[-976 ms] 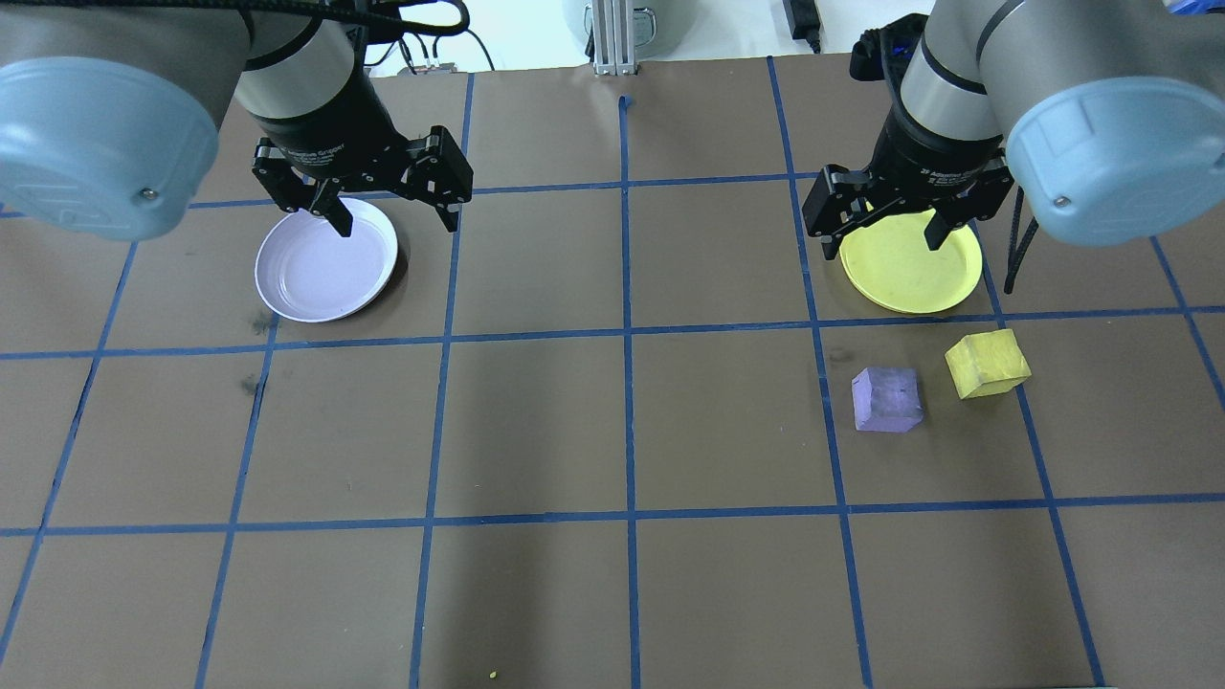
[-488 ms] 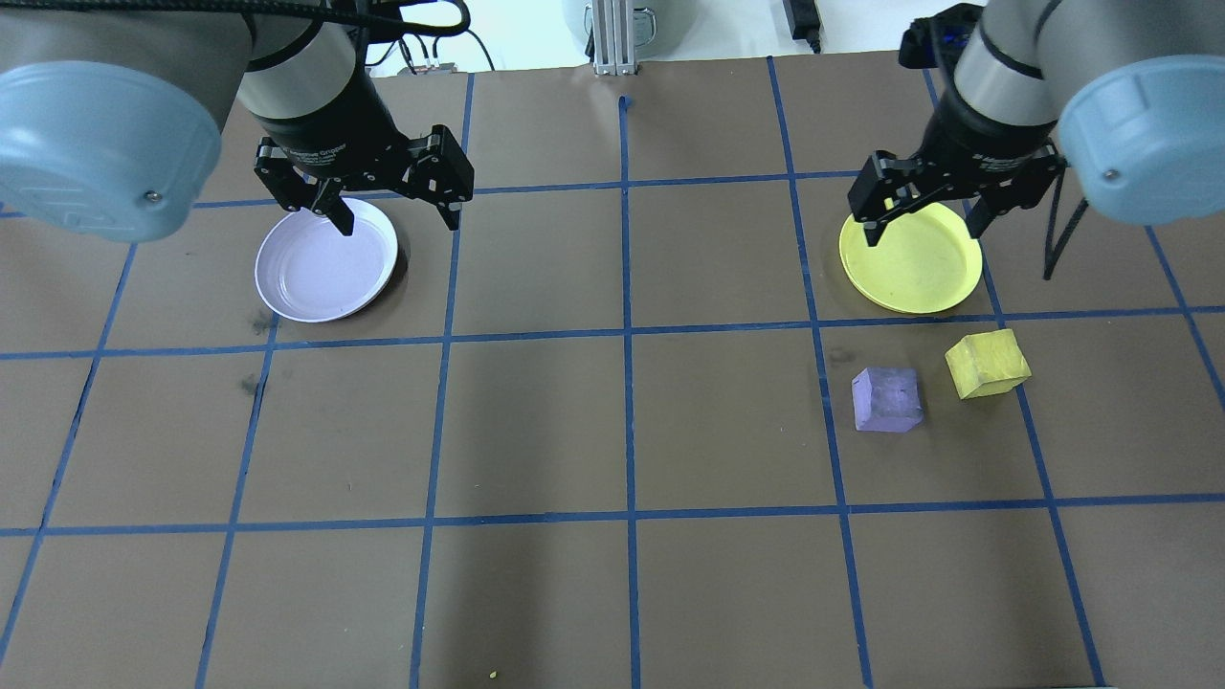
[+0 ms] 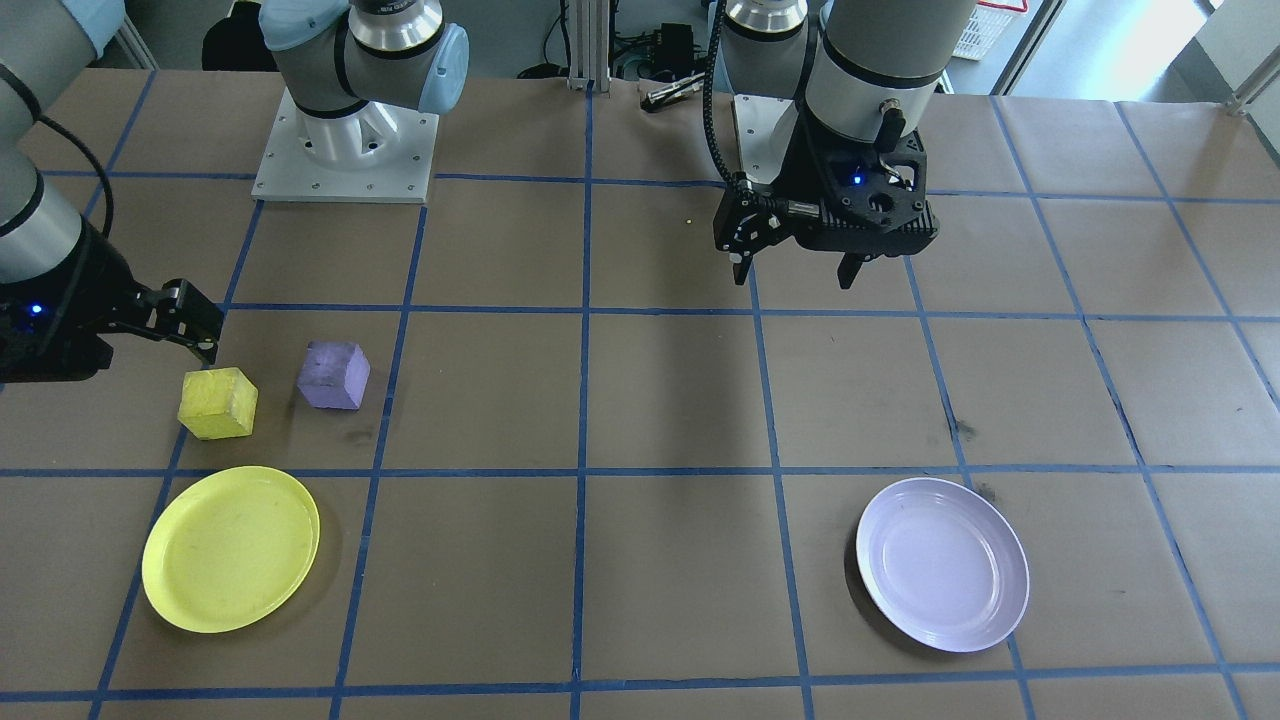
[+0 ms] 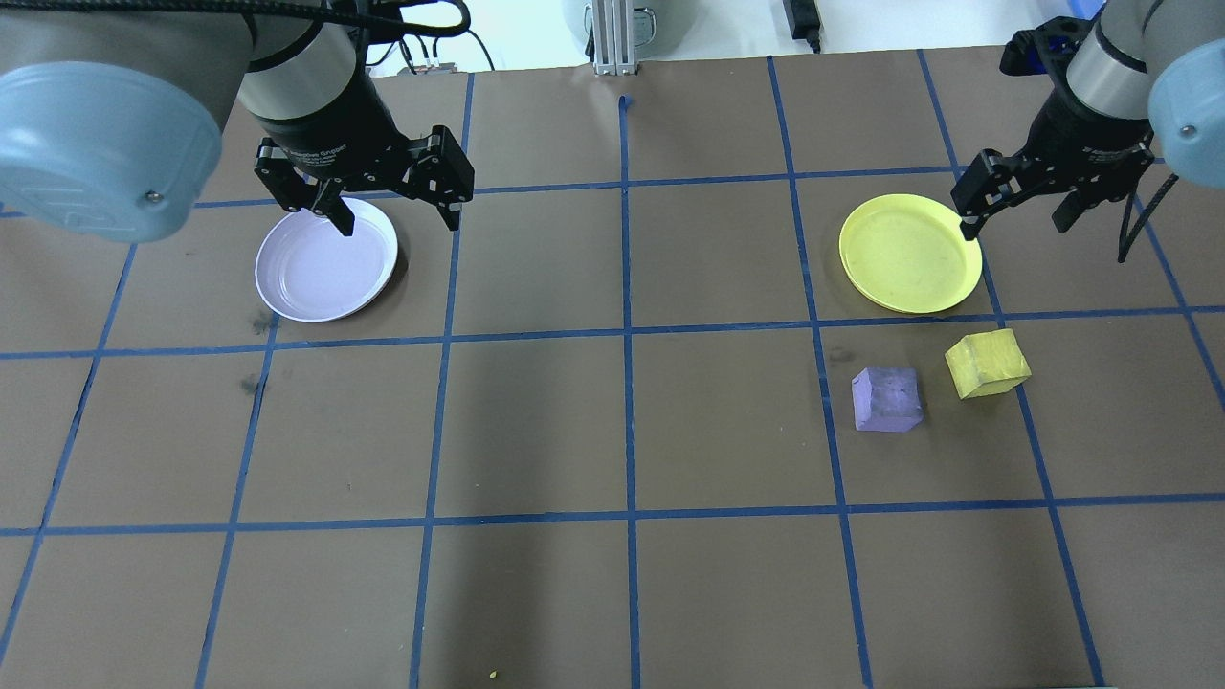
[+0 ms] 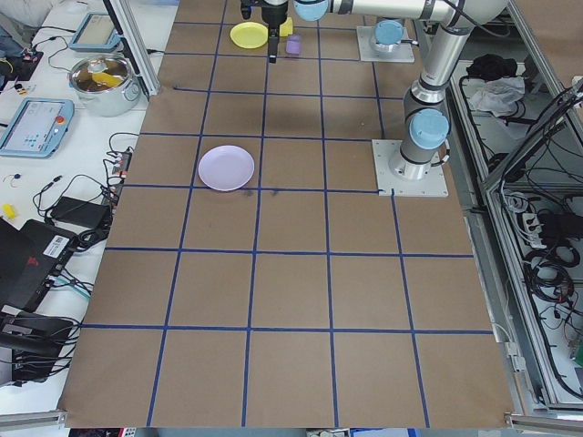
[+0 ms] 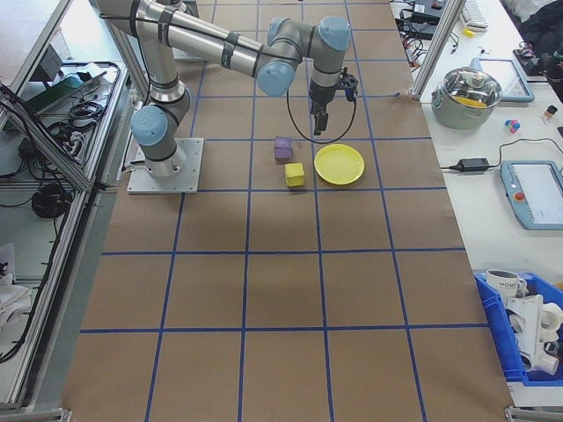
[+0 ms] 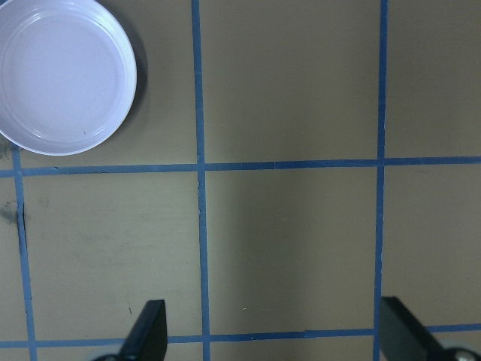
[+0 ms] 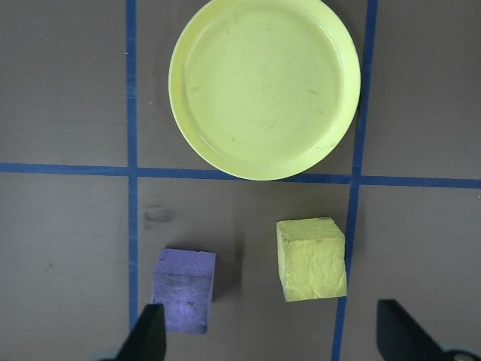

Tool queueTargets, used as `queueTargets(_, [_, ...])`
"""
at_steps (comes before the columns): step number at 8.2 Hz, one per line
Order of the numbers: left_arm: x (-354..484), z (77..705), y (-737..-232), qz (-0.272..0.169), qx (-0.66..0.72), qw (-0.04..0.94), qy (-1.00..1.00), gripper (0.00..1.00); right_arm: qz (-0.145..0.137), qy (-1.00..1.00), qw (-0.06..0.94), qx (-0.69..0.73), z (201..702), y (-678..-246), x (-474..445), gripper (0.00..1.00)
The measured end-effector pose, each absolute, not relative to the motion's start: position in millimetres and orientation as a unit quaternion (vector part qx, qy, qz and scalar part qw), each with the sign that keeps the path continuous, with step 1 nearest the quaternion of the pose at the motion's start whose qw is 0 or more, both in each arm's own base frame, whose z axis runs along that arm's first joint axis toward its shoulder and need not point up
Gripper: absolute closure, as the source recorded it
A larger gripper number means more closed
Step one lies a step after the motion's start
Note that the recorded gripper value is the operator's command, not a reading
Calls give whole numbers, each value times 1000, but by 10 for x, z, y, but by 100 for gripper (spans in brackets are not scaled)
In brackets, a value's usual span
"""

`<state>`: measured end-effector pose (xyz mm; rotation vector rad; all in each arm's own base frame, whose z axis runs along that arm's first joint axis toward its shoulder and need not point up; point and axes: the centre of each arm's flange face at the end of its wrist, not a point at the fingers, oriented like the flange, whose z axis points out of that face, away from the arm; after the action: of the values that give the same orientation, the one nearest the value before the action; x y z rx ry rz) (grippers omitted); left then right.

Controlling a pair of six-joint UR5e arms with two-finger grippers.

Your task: Sort blocks by color into plates

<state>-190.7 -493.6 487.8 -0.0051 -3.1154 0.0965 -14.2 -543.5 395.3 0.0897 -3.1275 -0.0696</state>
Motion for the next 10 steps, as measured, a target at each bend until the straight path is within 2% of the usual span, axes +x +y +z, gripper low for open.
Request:
queueTargets(4, [-1904,4882,-4935,31,-1,12,-999,0,-71,-995,0,75,3201,-5710,-728,0])
queueTargets(7, [-1907,4866,-4945,30,0,12,-999,0,-134,-988,-12,79,2556,-5628,-751,0])
queueTargets(10, [-1907,4869,-4943,31,0,12,-999,0,-170,-982,-7,84,2263,-5564,-763,0])
